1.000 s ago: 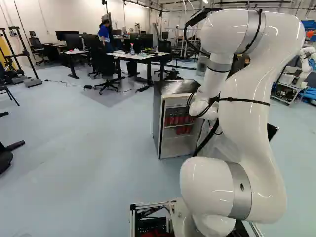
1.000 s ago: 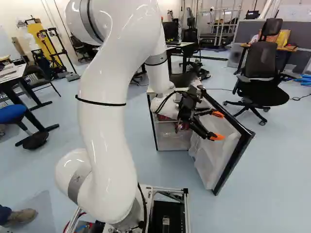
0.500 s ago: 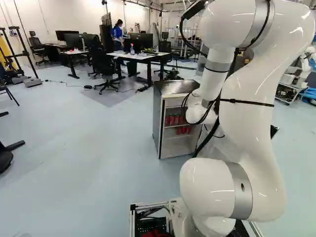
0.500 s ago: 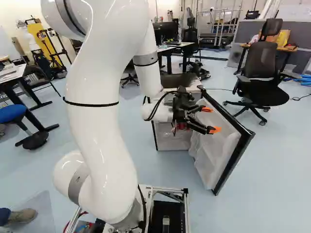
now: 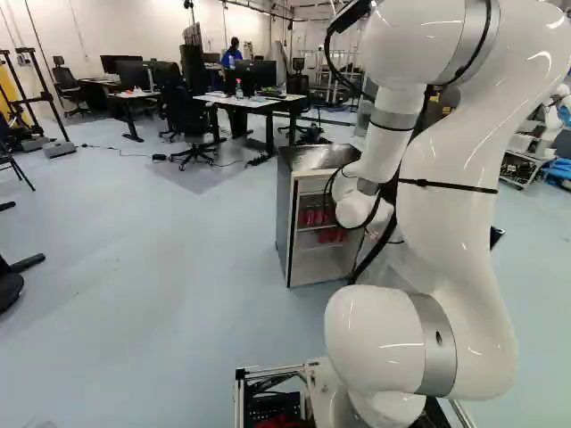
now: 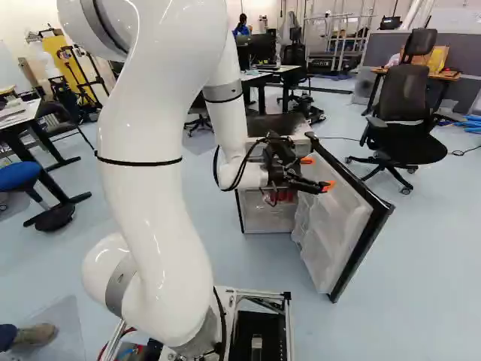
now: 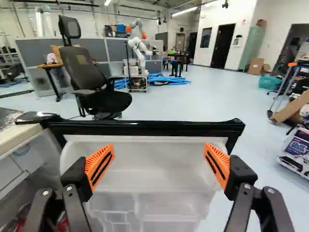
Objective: Grab a drink from the fridge
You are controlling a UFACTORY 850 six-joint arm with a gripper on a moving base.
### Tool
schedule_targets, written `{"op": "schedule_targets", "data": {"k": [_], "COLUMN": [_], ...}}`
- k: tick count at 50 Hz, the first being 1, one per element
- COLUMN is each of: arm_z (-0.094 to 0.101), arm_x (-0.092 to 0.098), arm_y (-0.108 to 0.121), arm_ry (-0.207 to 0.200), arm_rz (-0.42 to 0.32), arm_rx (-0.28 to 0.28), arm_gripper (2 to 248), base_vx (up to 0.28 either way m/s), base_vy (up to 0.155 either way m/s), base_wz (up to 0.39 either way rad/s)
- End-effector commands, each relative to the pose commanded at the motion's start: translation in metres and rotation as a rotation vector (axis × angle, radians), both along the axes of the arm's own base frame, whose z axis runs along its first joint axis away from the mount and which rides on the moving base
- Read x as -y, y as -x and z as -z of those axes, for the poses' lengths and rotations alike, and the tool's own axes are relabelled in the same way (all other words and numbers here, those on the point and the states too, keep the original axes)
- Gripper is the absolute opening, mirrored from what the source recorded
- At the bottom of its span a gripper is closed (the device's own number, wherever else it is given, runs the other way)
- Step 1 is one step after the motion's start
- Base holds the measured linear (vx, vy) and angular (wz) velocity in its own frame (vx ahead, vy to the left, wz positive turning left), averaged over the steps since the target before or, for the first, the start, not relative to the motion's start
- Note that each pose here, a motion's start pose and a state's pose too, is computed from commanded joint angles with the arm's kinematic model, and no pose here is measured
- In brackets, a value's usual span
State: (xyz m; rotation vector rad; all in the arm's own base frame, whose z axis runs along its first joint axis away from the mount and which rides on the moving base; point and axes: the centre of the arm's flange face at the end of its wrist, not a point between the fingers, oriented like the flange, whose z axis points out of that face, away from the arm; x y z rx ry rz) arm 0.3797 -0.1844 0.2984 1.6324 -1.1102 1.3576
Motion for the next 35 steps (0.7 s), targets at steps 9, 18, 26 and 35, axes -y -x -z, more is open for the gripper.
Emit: {"op": "schedule_targets", "data": {"k": [9,18,26,35], "arm_z": [0.003,0.006,0.009,0.012], "arm_x": [-0.004,-0.009,-0.014,-0.017], "arm_y": [-0.008,-0.014,-0.02,-0.027], "arm_ry": [-0.033,-0.06,-0.077,-0.095], "arm_rz": [-0.098,-0.196,-0.283,-0.373], "arm_rx": [-0.022,-0.046,-0.068,-0.093], "arm_gripper": [247,247,247,247], "base_vx": [0.0,0.0,0.0,0.0], "base_vy": [0.0,0.0,0.0,0.0], "base_wz": [0.0,0.0,0.0,0.0]}}
